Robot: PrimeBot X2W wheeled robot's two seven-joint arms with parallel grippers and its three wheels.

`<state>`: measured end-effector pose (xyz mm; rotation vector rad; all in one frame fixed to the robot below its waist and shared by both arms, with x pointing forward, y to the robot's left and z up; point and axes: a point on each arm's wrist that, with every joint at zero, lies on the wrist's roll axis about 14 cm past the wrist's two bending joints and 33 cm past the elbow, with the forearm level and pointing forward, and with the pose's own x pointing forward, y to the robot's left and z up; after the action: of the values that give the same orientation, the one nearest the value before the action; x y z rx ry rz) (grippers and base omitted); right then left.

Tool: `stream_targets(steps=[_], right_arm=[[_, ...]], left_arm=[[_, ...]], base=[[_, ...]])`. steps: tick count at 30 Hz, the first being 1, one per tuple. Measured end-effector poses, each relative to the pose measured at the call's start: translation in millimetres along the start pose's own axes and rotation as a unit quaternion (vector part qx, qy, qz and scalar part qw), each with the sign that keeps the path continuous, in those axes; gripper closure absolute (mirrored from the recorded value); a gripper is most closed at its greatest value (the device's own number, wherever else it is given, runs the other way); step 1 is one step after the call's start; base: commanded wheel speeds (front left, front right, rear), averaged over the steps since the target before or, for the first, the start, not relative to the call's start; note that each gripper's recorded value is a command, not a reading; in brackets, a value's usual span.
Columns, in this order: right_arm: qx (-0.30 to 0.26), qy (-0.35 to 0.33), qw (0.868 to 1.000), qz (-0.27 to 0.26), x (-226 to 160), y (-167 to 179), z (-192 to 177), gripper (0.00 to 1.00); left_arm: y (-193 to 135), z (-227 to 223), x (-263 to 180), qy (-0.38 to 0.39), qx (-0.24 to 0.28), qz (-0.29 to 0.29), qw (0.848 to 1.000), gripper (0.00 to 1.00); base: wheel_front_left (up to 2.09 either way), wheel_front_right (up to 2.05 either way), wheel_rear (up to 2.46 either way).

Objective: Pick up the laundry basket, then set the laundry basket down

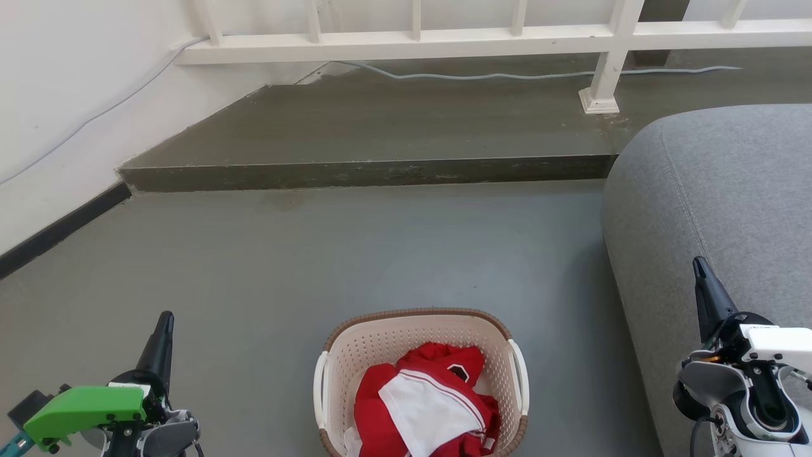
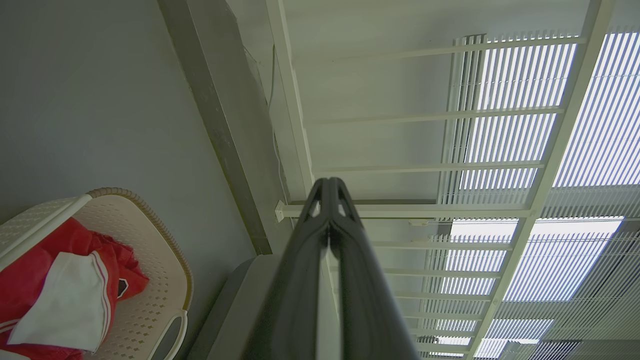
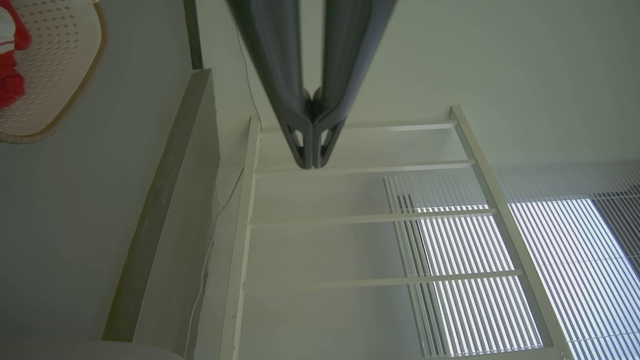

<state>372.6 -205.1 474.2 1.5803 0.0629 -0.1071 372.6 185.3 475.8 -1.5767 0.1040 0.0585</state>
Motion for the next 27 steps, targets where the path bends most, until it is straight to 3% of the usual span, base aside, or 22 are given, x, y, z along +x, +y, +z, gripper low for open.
stream_targets(steps=[27], right_arm=[[0.000,-0.001,1.000,0.000,0.0,0.0,0.3,1.00]], left_arm=[[3.1,0.6,-0.4,-0.001,-0.001,0.004,1.000,1.00]], base=[[0.00,0.00,0.00]])
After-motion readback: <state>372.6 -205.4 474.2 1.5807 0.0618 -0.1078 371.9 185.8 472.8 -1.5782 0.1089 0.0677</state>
